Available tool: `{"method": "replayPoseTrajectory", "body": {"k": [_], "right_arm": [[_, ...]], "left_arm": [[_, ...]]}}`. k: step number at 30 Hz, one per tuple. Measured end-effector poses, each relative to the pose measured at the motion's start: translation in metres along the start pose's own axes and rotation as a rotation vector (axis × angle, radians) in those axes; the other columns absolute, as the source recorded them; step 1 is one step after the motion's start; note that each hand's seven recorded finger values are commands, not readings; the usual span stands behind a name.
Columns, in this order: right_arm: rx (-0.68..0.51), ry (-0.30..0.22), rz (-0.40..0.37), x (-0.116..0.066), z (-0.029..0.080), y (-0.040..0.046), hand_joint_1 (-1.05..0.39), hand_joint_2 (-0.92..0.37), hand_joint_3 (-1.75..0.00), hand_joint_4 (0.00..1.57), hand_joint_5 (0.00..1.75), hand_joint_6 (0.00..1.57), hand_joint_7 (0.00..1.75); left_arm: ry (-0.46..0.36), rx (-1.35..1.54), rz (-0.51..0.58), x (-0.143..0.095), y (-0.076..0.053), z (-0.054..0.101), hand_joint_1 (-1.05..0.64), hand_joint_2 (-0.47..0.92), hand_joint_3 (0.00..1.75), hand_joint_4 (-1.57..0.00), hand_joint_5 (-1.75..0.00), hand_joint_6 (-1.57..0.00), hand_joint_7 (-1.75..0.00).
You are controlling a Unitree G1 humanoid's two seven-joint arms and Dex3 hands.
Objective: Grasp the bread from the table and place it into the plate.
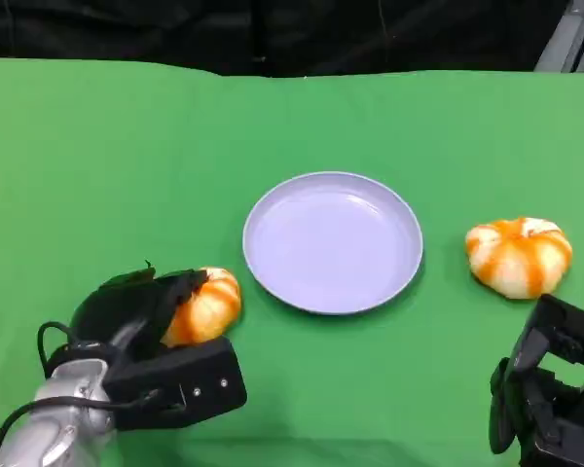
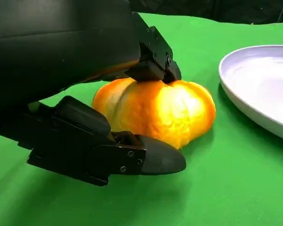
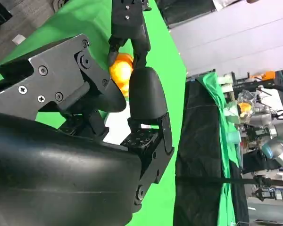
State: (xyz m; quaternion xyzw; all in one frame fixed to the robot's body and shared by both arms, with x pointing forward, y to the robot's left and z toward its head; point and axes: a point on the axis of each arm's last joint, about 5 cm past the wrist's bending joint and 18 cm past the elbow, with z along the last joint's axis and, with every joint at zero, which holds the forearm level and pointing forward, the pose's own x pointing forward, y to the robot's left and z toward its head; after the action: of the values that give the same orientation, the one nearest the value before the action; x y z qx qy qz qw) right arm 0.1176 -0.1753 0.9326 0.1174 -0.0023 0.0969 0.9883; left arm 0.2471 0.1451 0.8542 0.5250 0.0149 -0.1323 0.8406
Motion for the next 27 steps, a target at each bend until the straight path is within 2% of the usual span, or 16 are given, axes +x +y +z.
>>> {"method": "replayPoseTrajectory", "body": {"k": [22,27], "right_arm": [[-0.003,0.002,-0.003,-0.0023,0.0006,-0.0002,-0.04,-0.61,-1.23,0.95,1.75,0.66,1.75],[-0.003,0.003,-0.004,-0.0024,0.0007,-0.0002,-0.04,-0.62,-1.23,0.95,1.75,0.66,1.75]], "left_arm": [[0.016,-0.017,-0.004,0.0041,-0.0033,0.0011,-0.77,0.92,0.41,-0.27,-0.02,-0.46,0.00],[0.016,-0.024,-0.004,0.0047,-0.0032,0.0020,-0.73,0.92,0.38,-0.29,-0.02,-0.47,0.00]]}}
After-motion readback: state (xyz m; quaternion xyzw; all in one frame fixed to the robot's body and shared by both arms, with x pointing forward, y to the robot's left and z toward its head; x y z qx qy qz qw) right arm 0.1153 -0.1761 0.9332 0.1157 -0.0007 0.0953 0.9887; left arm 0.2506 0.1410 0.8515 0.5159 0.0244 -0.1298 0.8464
